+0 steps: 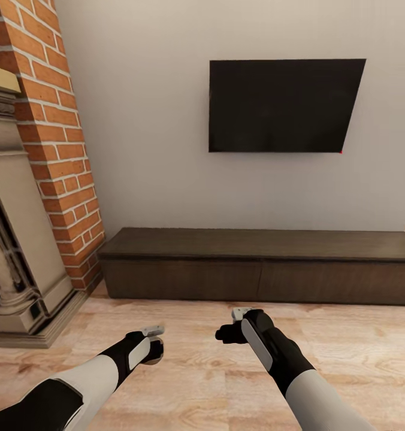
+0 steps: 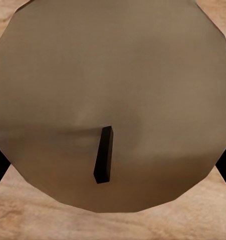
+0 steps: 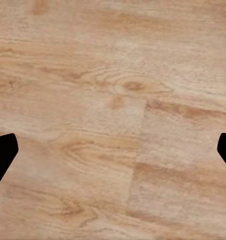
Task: Place each of the two pumpkins and all three candles from the living room inside a cabinet in the living room (use any cabinet), then make sure every cabinet is closed, and position the cauldron so it is next to a table in the living room.
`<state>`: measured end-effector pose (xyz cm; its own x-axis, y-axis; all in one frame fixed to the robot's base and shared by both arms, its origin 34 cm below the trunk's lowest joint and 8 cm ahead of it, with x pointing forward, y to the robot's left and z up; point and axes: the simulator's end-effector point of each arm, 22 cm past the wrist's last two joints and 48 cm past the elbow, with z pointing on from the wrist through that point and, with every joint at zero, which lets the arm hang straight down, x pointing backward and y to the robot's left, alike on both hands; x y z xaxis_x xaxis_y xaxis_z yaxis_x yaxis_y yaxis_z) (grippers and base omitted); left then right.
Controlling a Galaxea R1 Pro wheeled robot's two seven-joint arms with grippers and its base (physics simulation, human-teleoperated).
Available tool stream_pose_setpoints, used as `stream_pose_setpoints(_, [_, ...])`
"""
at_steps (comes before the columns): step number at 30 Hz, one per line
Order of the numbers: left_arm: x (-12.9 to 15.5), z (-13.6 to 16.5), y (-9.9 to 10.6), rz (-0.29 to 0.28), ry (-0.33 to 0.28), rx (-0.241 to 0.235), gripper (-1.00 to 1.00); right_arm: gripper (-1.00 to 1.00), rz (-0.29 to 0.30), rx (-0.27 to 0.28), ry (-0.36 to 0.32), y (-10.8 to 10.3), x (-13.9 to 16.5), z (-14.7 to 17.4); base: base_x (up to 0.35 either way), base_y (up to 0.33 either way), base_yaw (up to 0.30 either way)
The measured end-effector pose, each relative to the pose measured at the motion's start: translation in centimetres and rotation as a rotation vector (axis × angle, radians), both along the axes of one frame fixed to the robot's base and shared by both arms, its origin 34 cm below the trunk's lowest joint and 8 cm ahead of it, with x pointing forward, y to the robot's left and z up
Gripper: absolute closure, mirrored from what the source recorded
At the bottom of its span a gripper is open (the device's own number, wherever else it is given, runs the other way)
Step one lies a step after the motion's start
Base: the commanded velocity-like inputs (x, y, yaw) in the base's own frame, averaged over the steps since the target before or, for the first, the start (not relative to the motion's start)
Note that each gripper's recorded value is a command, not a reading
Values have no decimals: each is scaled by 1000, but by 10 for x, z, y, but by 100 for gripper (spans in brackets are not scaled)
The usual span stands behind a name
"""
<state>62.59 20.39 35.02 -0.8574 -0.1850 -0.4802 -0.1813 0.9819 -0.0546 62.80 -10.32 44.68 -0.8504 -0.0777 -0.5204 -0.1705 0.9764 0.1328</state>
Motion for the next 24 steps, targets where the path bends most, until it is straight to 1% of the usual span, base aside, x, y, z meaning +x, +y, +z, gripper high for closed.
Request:
stream_pose_setpoints(11, [0, 0, -1, -1, 0, -1, 100, -100, 8, -15, 12, -1, -4, -6, 0, 0, -1])
stream_pose_setpoints(20, [0, 0, -2, 0, 0, -3, 100, -100, 0, -7, 14, -2, -3, -6, 0, 0, 0])
stream_pose_setpoints(23, [0, 0, -8, -2, 0, -12, 100, -100, -3, -4, 15, -2, -3, -6, 0, 0, 0])
stream_pose_setpoints(24, [-1, 1, -16, -6, 0, -25, 100, -100, -5, -3, 21, -3, -4, -8, 0, 0, 0])
